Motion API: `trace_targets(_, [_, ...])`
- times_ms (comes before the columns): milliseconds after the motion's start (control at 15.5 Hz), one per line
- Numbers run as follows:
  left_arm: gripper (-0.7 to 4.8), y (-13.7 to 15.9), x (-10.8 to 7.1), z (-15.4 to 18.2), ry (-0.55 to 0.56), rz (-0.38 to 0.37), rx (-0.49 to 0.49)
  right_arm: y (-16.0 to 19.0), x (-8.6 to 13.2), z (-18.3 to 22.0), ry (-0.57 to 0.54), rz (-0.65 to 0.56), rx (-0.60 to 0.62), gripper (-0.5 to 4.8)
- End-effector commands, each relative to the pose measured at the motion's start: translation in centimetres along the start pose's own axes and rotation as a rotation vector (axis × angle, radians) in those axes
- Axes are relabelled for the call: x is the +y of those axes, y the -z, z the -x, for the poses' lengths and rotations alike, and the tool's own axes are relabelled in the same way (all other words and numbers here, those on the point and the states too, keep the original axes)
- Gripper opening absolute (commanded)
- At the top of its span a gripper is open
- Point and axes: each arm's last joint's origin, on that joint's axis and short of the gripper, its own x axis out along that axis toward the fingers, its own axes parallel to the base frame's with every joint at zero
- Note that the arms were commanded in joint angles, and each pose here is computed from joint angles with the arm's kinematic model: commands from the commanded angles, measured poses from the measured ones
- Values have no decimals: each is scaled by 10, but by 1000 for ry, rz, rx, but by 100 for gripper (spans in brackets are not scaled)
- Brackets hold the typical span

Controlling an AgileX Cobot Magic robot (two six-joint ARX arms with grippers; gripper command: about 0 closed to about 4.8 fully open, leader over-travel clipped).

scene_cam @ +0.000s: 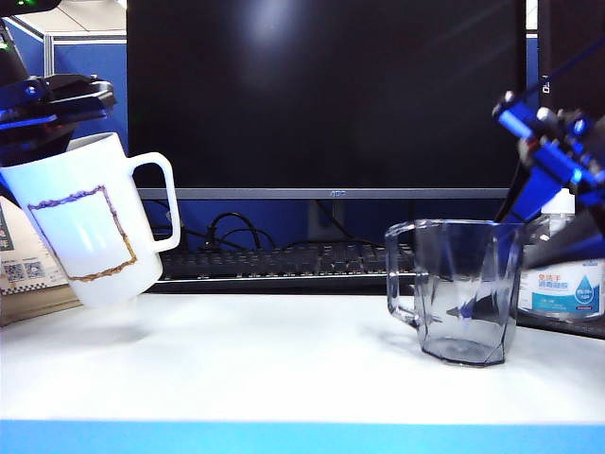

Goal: Swap the positions of the transparent plastic cup and the white ceramic cup.

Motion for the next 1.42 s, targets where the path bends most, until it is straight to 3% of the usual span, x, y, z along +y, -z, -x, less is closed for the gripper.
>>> trace_targets(64, [-5,-5,-1,5,12,-19,-45,2,-5,-7,23,-16,33,152])
trace_targets(129, [-5,-5,-1,5,12,-19,-46,2,-5,-8,25,-17,35,78])
trace_targets(258, [-5,-5,-1,5,20,-19,-45,1,-5,-8,23,-15,31,-8])
trace_targets(644, [-5,-13,-10,7,279,-41,-107,-4,0,-6,-15,12,39,-8])
trace_targets(838, [-5,-21,-23,15,293,-87,-141,-29,25,13,-17,120,-4,-8])
trace_targets(1031, [-5,-33,-50,29,305,-166,-187,-58,59,47,37,254,-81,-8])
trace_targets(1289, [-5,-49,-78,20,339,-252,-131,-80,92,86,40,338,-187,-8])
trace_targets(1418, [-5,-58,-89,9,339,-314,-47,-81,104,107,31,360,-232,-8])
